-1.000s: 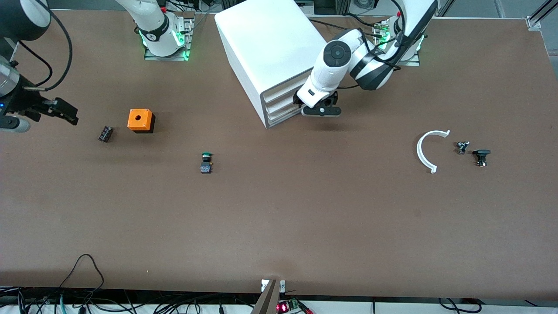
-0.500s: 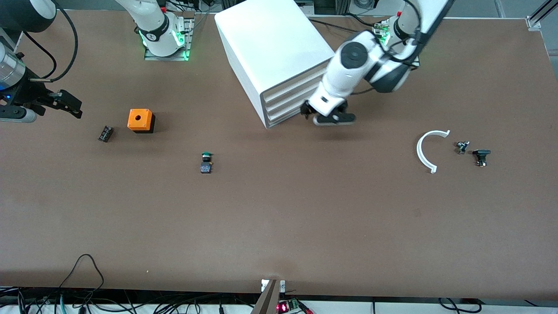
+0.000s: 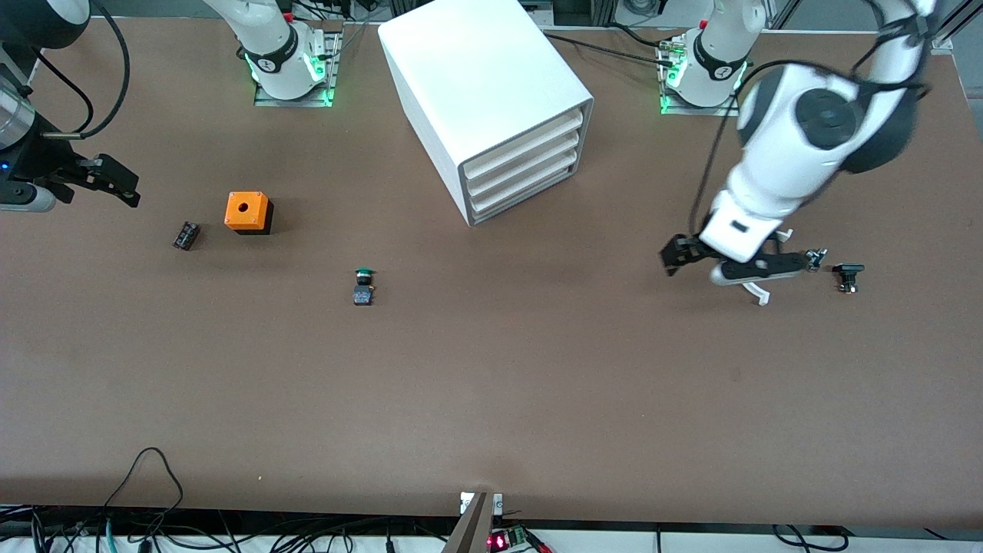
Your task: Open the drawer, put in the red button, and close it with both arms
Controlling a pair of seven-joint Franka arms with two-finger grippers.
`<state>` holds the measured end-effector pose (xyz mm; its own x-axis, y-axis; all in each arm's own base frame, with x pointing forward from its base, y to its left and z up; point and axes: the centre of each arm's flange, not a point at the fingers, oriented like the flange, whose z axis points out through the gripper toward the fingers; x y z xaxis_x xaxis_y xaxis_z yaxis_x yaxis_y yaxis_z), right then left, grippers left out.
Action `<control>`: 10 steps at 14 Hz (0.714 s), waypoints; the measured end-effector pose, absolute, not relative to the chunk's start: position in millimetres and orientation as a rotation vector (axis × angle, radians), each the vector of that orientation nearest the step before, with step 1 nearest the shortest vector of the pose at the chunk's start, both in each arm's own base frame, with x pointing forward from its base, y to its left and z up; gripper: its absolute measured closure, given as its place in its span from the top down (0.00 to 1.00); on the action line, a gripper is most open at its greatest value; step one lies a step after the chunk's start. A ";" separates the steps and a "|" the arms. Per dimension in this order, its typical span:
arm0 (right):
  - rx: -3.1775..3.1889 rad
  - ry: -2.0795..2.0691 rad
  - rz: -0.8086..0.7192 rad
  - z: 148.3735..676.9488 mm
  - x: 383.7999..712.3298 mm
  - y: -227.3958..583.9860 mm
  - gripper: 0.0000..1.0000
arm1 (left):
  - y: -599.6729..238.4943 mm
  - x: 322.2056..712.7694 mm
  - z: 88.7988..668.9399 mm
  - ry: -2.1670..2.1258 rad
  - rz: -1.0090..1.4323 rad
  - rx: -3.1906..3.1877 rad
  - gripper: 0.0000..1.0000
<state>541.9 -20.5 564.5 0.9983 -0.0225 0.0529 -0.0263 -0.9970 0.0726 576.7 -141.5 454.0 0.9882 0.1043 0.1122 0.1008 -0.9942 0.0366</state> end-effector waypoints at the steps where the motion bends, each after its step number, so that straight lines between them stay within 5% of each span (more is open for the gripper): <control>1: 3.067 -0.037 0.080 564.9 542.0 -20.4 1.00 | -118.1 578.7 476.9 0.077 0.160 3.128 1.00; 6: 3.067 -0.038 0.069 562.5 542.6 -20.7 1.00 | -0.4 563.4 567.2 -0.218 0.064 3.165 1.00; 10: 3.068 -0.040 0.061 562.6 542.2 -21.6 1.00 | 6.2 551.2 587.5 -0.286 -0.024 3.157 1.00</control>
<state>542.2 -21.6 562.6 0.9989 -0.0248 0.0406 -0.0277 -0.9970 0.0724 551.2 6.2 587.5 0.9836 -0.1793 -0.0175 -0.1797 -0.9833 -0.0273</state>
